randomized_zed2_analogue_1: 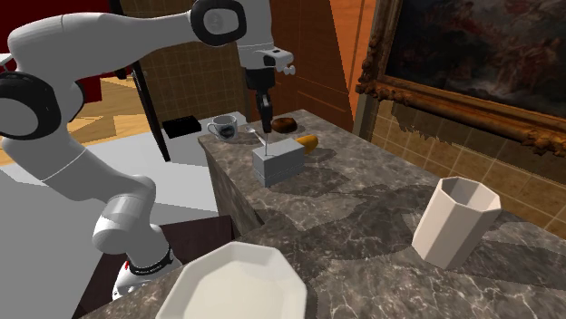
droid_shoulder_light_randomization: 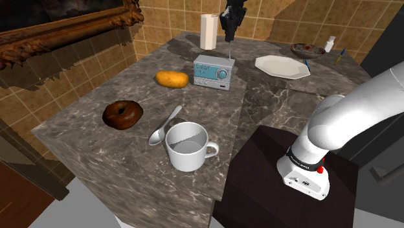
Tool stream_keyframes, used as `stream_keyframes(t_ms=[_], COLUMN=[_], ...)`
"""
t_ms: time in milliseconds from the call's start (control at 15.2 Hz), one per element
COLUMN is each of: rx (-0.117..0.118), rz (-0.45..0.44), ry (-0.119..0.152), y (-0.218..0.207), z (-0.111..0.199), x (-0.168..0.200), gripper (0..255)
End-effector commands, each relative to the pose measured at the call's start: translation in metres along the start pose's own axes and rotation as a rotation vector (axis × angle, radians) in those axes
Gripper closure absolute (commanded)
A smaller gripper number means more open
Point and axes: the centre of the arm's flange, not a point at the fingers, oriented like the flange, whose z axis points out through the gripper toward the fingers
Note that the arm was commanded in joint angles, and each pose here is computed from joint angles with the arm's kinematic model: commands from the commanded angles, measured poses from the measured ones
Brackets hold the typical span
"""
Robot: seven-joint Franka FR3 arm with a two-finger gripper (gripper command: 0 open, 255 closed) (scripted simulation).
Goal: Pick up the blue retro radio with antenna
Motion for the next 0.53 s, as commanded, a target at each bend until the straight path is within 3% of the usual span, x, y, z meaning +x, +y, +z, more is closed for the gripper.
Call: stream_keyframes(t_ms=[0,462], rx=[0.0,0.0], rz=[0.0,0.0], ry=[0.0,0.0], y=[0.001,0.003], z=[-0.008,-0.045], x=[0.001,0.004], gripper=[255,255])
